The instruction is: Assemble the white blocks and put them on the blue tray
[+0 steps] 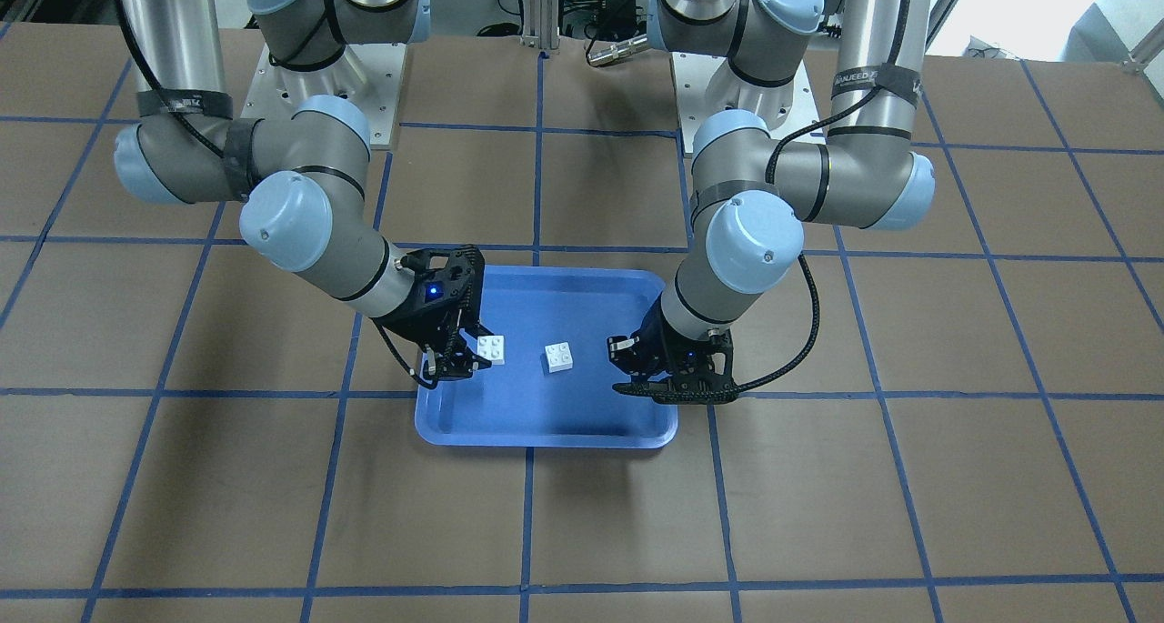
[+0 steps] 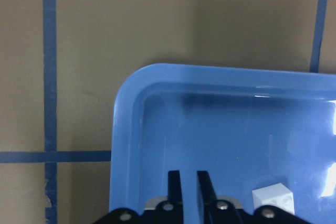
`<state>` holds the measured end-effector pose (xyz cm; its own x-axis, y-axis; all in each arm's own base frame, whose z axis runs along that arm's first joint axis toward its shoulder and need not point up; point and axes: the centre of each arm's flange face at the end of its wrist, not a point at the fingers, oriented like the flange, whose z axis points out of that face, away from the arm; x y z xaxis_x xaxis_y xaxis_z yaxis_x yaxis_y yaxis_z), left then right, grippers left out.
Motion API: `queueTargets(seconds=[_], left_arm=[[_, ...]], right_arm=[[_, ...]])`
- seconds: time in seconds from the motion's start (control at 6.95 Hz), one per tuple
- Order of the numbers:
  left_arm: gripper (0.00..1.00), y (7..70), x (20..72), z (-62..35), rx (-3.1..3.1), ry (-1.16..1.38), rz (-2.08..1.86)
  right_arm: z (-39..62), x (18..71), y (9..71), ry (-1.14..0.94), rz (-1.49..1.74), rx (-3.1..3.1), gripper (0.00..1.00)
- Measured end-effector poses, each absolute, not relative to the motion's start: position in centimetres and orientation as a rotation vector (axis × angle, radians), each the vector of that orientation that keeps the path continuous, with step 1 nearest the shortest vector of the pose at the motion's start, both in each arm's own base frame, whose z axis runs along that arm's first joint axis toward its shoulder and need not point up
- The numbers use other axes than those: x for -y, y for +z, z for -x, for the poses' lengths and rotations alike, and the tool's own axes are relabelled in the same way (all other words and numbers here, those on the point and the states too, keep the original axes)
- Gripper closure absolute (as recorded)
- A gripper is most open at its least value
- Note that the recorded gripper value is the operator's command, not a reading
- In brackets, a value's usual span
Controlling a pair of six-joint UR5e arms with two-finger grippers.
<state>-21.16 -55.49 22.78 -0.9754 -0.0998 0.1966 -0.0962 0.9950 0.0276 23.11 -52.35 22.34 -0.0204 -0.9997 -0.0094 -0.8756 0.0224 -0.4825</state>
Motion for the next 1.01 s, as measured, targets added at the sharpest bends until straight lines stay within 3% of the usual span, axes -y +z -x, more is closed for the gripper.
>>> queueTargets(seconds=[1.01], left_arm=[[1.0,21.4,55.0,23.2,2.882,-0.024,-0.146]], right_arm=[[-26.2,51.2,17.5,-0.518,2.032,-1.842,1.0]])
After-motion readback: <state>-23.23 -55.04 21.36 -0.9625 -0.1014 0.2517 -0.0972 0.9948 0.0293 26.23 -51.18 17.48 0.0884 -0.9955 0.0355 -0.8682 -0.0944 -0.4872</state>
